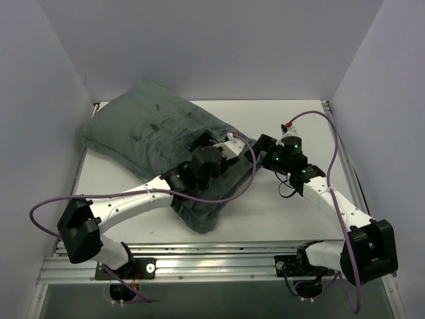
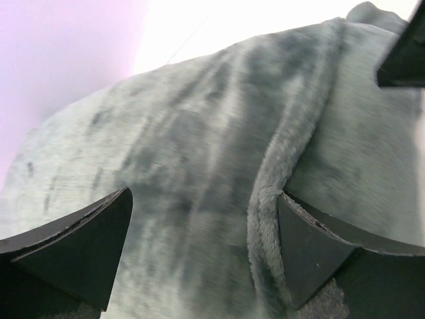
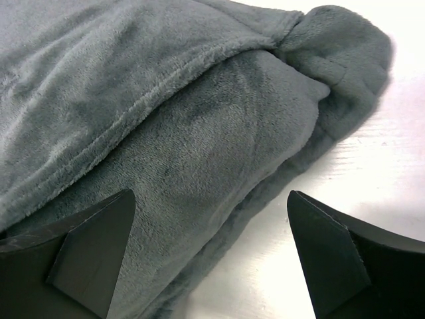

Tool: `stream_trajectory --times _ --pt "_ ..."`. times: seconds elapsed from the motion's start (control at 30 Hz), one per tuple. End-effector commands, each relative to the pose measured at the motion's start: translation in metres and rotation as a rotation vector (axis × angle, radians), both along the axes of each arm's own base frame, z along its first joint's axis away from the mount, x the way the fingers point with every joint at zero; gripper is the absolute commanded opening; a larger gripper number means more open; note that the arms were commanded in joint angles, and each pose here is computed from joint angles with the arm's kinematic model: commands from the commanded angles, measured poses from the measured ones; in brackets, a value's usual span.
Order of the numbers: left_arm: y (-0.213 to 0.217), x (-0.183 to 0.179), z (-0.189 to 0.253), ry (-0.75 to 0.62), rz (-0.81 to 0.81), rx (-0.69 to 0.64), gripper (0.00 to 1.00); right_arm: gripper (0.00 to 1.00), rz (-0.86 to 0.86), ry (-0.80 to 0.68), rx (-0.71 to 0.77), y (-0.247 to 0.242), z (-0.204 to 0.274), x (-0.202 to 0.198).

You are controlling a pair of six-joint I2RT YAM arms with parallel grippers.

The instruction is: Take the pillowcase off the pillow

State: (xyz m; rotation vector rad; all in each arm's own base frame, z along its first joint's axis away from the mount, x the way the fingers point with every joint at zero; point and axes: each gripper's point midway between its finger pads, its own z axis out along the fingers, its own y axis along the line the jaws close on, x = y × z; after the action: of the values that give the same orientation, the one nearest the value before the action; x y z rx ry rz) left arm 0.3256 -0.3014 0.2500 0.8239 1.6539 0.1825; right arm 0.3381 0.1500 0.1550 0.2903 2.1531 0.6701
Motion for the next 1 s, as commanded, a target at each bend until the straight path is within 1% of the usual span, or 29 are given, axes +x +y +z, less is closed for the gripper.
stream_trajectory --times 0.0,0.17,0.23,0.33,0.37,0.53,0.6,0.63,0.67,0.73,0.77,0.83,0.93,0.97 --pt "0.010 0.021 0.041 -0.097 0.092 -0.079 0.94 0.93 0.044 -0.032 0.035 0.015 0.003 0.002" --pt "0.013 0.030 0.039 -0.072 0.096 -0.098 0.94 0.93 0.070 -0.043 0.051 0.032 0.003 -0.001" --pt "0.019 0.034 0.042 -0.083 0.129 -0.104 0.94 0.93 0.076 -0.058 0.063 0.038 0.009 0.000" --pt "0.024 0.039 0.051 -0.084 0.154 -0.154 0.94 0.92 0.093 -0.081 0.077 0.053 0.020 0.000" --pt "0.021 0.039 0.054 -0.080 0.134 -0.171 0.94 0.92 0.095 -0.091 0.073 0.061 0.023 -0.001" --pt "0.017 0.042 0.049 -0.047 0.123 -0.200 1.00 0.91 0.053 -0.143 0.111 0.078 0.049 0.006" --pt "0.018 0.044 0.044 -0.028 0.130 -0.227 1.00 0.91 0.028 -0.155 0.108 0.083 0.054 0.010" --pt "0.019 0.044 0.040 -0.020 0.133 -0.232 0.94 0.92 0.023 -0.155 0.109 0.084 0.055 0.012" --pt "0.020 0.044 0.041 -0.016 0.133 -0.246 0.93 0.91 0.021 -0.152 0.115 0.088 0.056 0.014" --pt "0.025 0.042 0.028 0.029 0.134 -0.244 0.91 0.92 0.033 -0.156 0.126 0.097 0.059 0.015" --pt "0.026 0.041 0.025 0.040 0.136 -0.250 0.88 0.91 0.039 -0.154 0.130 0.103 0.059 0.017" --pt "0.029 0.042 0.018 0.066 0.141 -0.268 0.84 0.91 0.061 -0.145 0.128 0.114 0.056 0.015" --pt "0.032 0.042 0.003 0.112 0.155 -0.284 0.78 0.90 0.061 -0.109 0.093 0.126 0.039 0.015" --pt "0.034 0.042 -0.002 0.125 0.161 -0.283 0.76 0.90 0.059 -0.080 0.068 0.127 0.025 0.016"
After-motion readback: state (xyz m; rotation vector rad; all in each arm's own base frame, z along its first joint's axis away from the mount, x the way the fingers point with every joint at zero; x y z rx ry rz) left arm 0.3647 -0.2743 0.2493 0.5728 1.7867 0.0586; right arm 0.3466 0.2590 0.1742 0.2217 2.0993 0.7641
